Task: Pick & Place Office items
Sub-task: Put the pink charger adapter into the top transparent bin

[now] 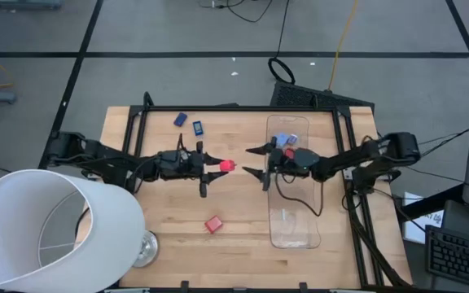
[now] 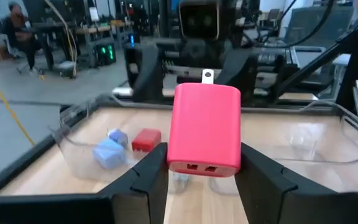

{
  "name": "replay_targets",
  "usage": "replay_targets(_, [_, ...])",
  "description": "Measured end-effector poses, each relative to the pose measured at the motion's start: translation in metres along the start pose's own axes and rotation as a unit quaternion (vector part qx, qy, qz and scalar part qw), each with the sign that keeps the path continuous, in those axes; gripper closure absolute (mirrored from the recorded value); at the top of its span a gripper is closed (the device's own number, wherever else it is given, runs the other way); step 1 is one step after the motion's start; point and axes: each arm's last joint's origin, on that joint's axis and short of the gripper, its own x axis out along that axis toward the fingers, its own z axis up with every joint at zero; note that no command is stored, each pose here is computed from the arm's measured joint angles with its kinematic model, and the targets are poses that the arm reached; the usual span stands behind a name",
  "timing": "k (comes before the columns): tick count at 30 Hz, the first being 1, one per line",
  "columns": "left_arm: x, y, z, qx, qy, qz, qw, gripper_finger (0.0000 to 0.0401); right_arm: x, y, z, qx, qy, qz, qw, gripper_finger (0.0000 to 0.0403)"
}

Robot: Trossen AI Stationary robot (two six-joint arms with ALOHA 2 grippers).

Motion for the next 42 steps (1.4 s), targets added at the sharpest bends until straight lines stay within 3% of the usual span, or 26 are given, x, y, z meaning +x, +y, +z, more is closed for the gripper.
replay_targets(7, [0.01,-0.002,-0.006,-0.007,0.002,-0.009,1.0,0.0243,0.027,0.008,-0.002,0.013,0.003,0.072,0.997,0.0085])
replay_targets(13, [0.017,-0.004,-0.006,-0.006,0.01,-0.023,1.0,0.025,0.039,0.01,-0.008,0.011,0.011,0.075,0.997,0.0091])
replay_targets(31, [0.019,-0.008,-0.01,0.011,0.026,-0.03,0.999,0.024,0.038,0.016,-0.004,0.0,0.004,0.106,0.994,0.017])
replay_targets(39, [0.019,-0.007,-0.011,0.011,0.03,-0.029,0.999,0.025,0.037,0.016,-0.007,-0.002,0.018,0.106,0.994,0.0224])
replay_targets(42, [0.019,-0.007,-0.011,0.01,0.031,-0.029,0.999,0.0236,0.037,0.016,-0.007,-0.003,0.02,0.106,0.994,0.0248])
